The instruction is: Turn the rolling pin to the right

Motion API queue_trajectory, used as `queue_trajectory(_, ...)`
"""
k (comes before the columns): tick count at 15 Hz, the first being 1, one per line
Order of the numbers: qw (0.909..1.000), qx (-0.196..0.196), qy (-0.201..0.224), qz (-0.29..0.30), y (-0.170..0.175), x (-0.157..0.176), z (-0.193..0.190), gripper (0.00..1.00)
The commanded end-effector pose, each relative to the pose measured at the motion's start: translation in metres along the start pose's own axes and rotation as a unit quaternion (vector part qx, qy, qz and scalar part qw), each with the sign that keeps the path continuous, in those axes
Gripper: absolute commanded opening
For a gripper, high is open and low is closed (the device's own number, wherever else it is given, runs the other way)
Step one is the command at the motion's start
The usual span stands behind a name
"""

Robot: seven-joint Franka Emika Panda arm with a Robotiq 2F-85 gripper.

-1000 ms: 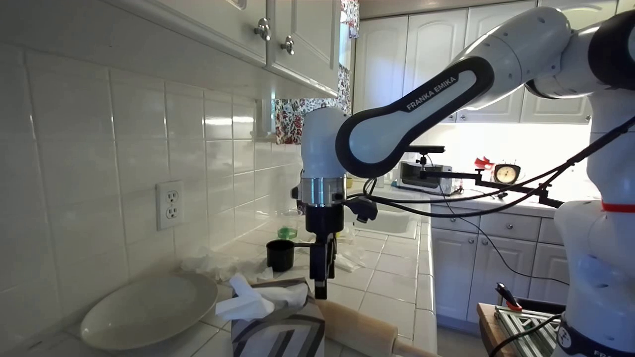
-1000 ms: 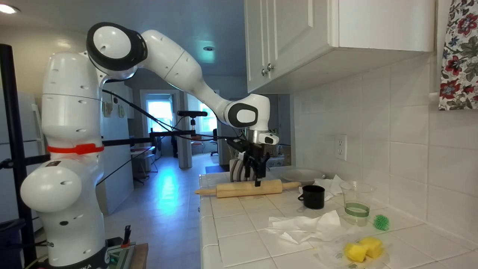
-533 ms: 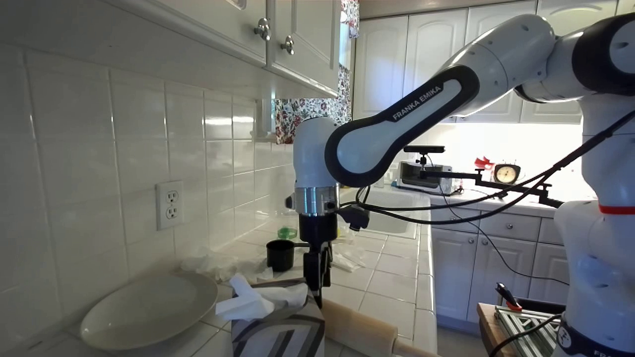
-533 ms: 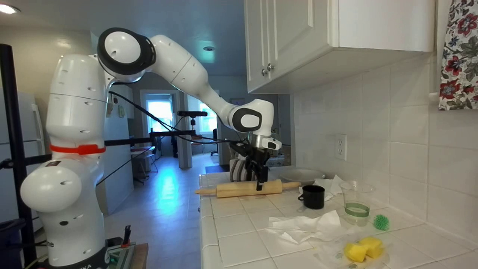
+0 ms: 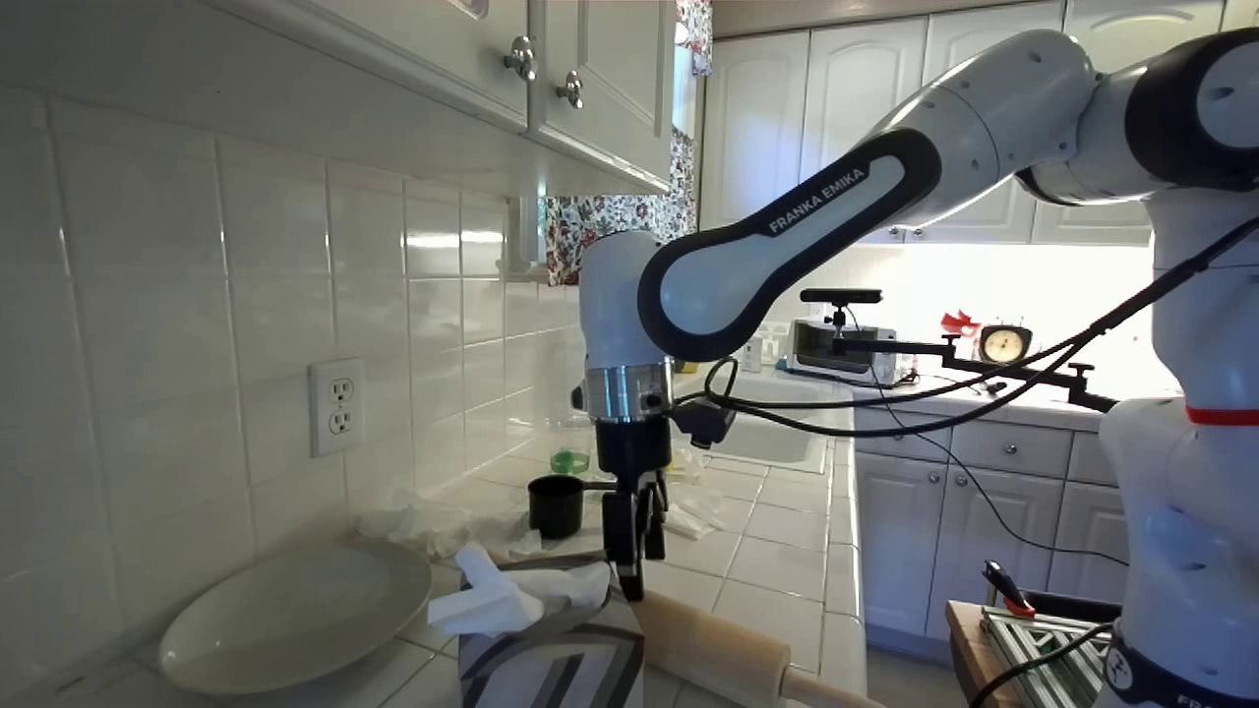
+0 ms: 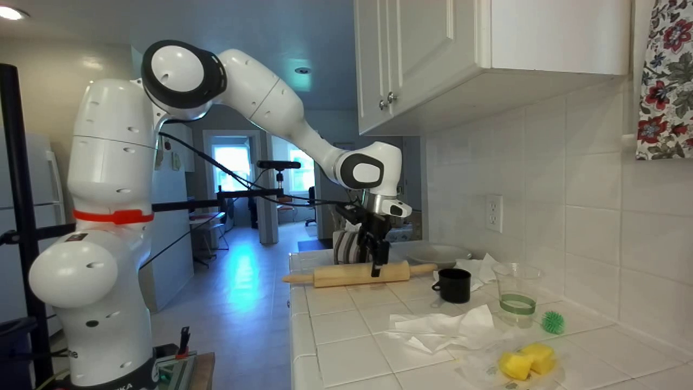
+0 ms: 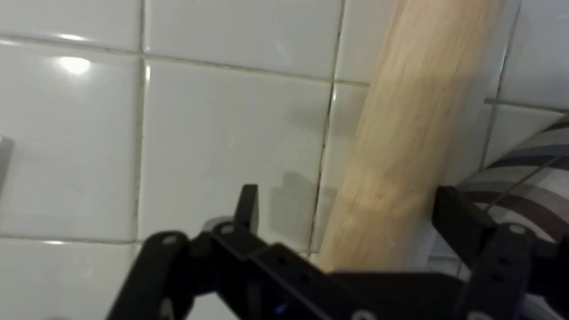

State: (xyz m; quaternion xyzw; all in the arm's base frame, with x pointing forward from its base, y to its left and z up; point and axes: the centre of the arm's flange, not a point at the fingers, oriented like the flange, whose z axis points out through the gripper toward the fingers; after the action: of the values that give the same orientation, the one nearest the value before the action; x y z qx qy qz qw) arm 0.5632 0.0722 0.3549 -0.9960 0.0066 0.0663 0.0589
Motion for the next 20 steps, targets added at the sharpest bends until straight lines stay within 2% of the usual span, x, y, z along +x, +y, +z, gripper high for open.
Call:
queue_trajectory(1,0.9985,-0.013,-0.017,0.051,0.012,-0.003,-0.012,1.00)
queue_trajectory(8,0.9890,-0.052,-0.020,0.137,0.037,-0.034,-0.040,1.00)
queue_trajectory(13,0.9944,-0.041,0.019,0.096,0.027,-0.024,-0.056,1.00)
queue_trajectory(20,0.9979,-0.036,0.030,0.044,0.017,0.004,-0.044,1.00)
